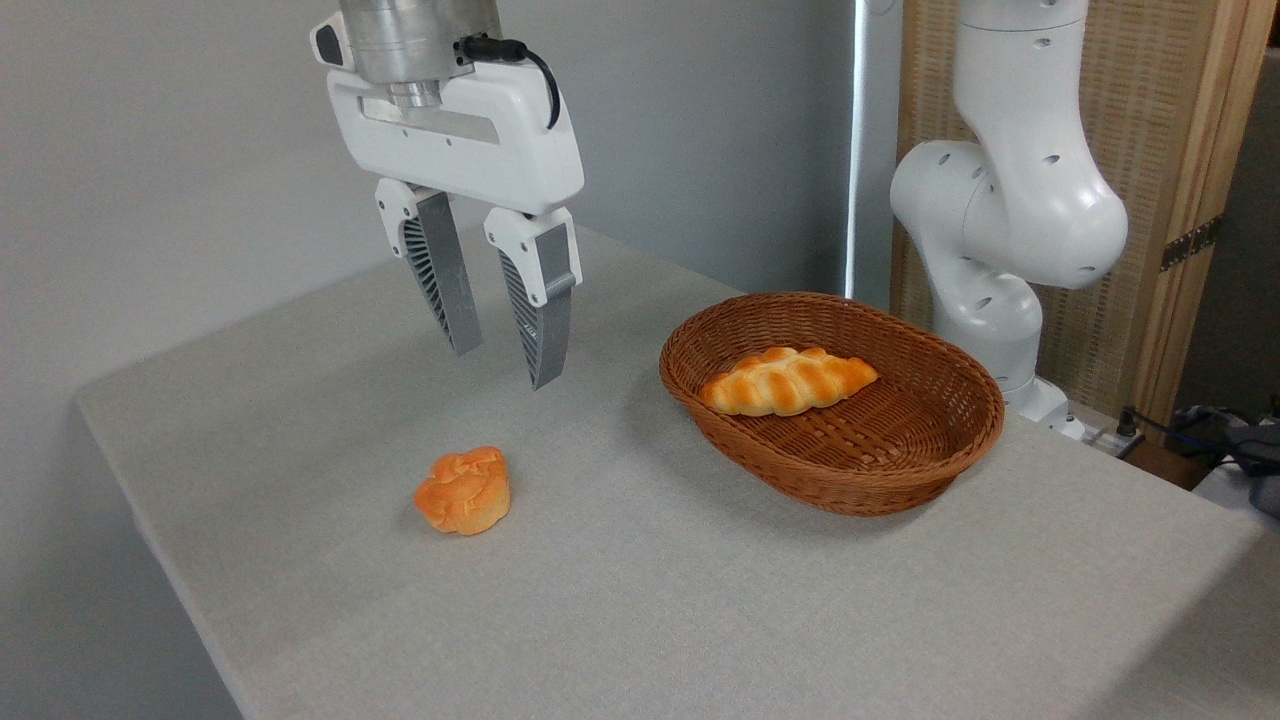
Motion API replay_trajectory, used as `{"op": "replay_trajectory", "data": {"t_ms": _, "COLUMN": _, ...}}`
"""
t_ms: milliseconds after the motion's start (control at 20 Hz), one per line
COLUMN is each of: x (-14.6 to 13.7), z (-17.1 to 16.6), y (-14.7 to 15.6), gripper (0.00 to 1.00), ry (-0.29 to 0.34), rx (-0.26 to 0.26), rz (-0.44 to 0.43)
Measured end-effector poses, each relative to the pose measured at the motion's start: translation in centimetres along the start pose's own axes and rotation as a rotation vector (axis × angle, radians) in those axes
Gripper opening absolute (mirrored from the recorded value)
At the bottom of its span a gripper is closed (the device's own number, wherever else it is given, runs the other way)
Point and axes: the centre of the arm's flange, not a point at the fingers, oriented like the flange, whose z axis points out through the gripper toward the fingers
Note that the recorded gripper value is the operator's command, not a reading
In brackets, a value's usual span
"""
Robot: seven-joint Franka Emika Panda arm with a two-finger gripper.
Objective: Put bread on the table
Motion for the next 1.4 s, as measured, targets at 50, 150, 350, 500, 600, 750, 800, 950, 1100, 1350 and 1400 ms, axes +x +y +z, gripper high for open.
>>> {"op": "replay_trajectory", "data": {"t_ms": 50, "x": 0.0, "z": 0.0, "y": 0.0, "gripper": 1.00, "ry": 0.000, "rx": 0.000, "rz": 0.000}}
{"op": "replay_trajectory", "data": {"t_ms": 150, "x": 0.0, "z": 0.0, "y": 0.0, "gripper": 1.00, "ry": 0.000, "rx": 0.000, "rz": 0.000}}
{"op": "replay_trajectory", "data": {"t_ms": 350, "x": -0.2, "z": -0.4, "y": 0.1, "gripper": 1.00, "ry": 0.006, "rx": 0.003, "rz": 0.000}}
{"op": "replay_trajectory", "data": {"t_ms": 500, "x": -0.6, "z": -0.9, "y": 0.3, "gripper": 1.00, "ry": 0.008, "rx": 0.004, "rz": 0.000}}
{"op": "replay_trajectory", "data": {"t_ms": 600, "x": -0.9, "z": -0.9, "y": 0.7, "gripper": 1.00, "ry": 0.004, "rx": 0.002, "rz": 0.003}}
{"op": "replay_trajectory", "data": {"t_ms": 750, "x": -1.6, "z": -0.9, "y": 1.6, "gripper": 1.00, "ry": -0.003, "rx": -0.004, "rz": 0.013}}
{"op": "replay_trajectory", "data": {"t_ms": 800, "x": -1.8, "z": -0.9, "y": 1.8, "gripper": 1.00, "ry": -0.004, "rx": -0.005, "rz": 0.017}}
{"op": "replay_trajectory", "data": {"t_ms": 950, "x": -2.9, "z": -0.7, "y": 3.0, "gripper": 1.00, "ry": -0.013, "rx": -0.012, "rz": 0.057}}
{"op": "replay_trajectory", "data": {"t_ms": 1100, "x": -4.0, "z": -0.5, "y": 4.5, "gripper": 1.00, "ry": -0.022, "rx": -0.019, "rz": 0.094}}
{"op": "replay_trajectory", "data": {"t_ms": 1350, "x": -6.8, "z": 0.4, "y": 8.3, "gripper": 1.00, "ry": -0.042, "rx": -0.036, "rz": 0.209}}
{"op": "replay_trajectory", "data": {"t_ms": 1400, "x": -7.2, "z": 0.6, "y": 8.8, "gripper": 1.00, "ry": -0.044, "rx": -0.038, "rz": 0.224}}
